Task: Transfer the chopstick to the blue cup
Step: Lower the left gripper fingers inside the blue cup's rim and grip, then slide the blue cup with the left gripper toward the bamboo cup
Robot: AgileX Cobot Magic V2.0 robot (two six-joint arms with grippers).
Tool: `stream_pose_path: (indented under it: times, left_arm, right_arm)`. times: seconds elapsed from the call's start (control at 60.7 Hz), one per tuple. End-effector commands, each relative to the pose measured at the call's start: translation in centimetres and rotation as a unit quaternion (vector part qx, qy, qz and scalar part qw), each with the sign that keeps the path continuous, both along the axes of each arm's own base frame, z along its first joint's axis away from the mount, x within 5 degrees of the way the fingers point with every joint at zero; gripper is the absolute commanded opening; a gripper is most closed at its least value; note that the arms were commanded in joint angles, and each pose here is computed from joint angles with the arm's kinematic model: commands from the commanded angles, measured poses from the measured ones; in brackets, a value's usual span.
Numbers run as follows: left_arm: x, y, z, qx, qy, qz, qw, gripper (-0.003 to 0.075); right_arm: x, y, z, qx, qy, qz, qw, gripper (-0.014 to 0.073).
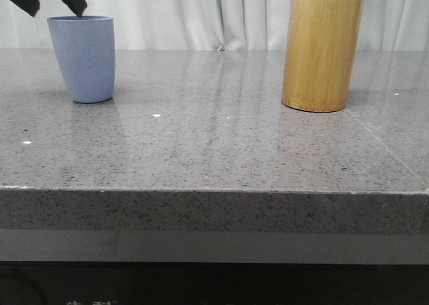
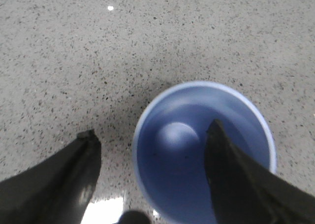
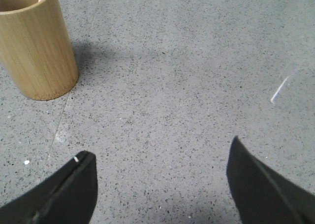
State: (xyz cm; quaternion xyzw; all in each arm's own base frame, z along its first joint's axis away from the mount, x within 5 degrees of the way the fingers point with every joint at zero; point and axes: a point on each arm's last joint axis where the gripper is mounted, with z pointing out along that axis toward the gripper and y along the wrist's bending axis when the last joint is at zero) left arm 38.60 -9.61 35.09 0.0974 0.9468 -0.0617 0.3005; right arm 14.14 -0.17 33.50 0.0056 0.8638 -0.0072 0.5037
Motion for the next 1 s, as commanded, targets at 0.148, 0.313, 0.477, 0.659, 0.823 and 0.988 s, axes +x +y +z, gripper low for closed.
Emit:
stream_pose_path:
  times: [0.148,0.313,0.477,0.659,0.823,0.988]
  left_arm:
    - [0.9,-0.6,1.4,-0.01,-0.032,-0.004,0.999,0.0438]
    - [1.1,-0.6,1.0,-0.004,-0.029,-0.004,1.0,0.0362]
    - [1.1,-0.4,1.1,0.008,-0.03,-0.003,1.0,0.0158]
    - [1.0,-0.4,1.2,0.008,-0.032,-0.003,0.999,-0.0019]
    - [0.9,-0.3,1.4,0.007,-0.031,-0.004,1.0,-0.0019]
    - [0.4,-1.3,2.3,-0.004,-0.026,-0.015,1.0,-0.0019]
  right_arm:
    - [0.3,-0.1,1.7,-0.01,-0.051,0.0,0.999,0.0558]
    - [0.3,-0.1,1.7,-0.01,-0.051,0.0,0.999,0.0558]
    - [0.3,-0.1,1.7,-0.01,-0.051,0.0,0.999,0.0558]
    - [0.2,-0.1,1.7,-0.01,-0.05,0.0,0.999,0.0558]
    - [0.2,-0.1,1.7,-0.01,-0.05,0.0,0.999,0.0558]
    - [0.2,-0.1,1.7,-0.01,-0.05,0.0,0.999,0.0558]
